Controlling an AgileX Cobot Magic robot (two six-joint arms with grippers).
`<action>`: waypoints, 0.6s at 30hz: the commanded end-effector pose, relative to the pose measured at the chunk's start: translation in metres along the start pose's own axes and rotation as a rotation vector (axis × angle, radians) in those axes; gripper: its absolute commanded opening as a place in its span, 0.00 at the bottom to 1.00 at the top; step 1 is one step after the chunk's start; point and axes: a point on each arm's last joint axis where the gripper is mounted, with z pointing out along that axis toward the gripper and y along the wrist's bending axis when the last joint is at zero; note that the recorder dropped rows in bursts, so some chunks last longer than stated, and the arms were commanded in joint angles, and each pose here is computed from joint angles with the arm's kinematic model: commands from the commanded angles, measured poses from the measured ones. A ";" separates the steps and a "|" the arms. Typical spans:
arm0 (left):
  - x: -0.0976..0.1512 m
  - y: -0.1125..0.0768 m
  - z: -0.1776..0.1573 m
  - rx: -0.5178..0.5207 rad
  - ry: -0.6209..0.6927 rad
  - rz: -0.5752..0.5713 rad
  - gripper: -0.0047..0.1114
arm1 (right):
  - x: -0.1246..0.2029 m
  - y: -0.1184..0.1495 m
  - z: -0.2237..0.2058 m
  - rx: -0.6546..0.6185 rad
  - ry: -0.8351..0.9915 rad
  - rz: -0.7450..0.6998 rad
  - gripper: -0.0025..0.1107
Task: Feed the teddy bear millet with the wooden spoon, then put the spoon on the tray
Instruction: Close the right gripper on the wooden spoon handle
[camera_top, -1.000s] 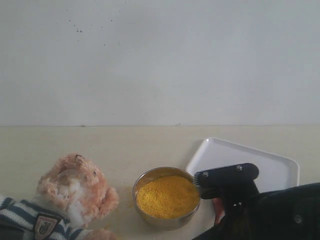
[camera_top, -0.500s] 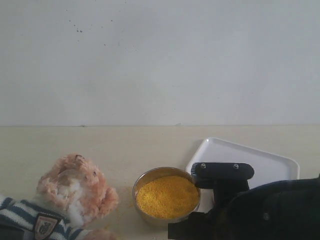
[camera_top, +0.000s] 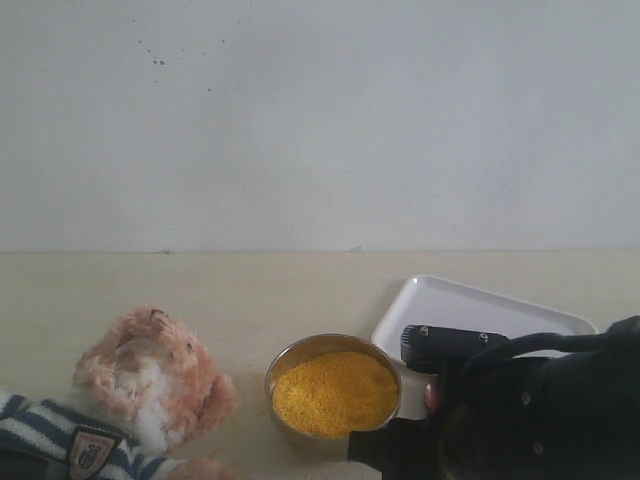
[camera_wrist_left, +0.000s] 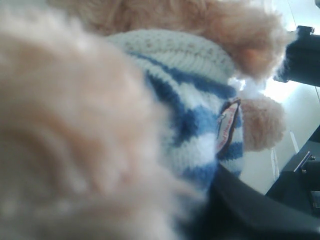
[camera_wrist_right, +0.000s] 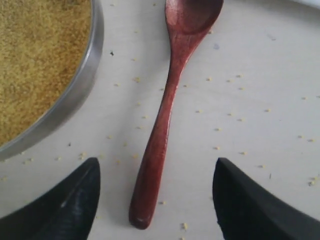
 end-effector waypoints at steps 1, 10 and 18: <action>0.000 -0.003 -0.002 0.017 -0.013 0.005 0.08 | -0.002 0.000 0.009 0.003 0.008 -0.008 0.57; 0.000 -0.003 -0.002 0.017 -0.013 0.005 0.08 | -0.003 0.008 0.024 0.028 0.026 -0.053 0.57; 0.000 -0.003 -0.002 0.017 -0.013 0.005 0.08 | 0.004 0.007 0.036 0.053 0.054 -0.067 0.57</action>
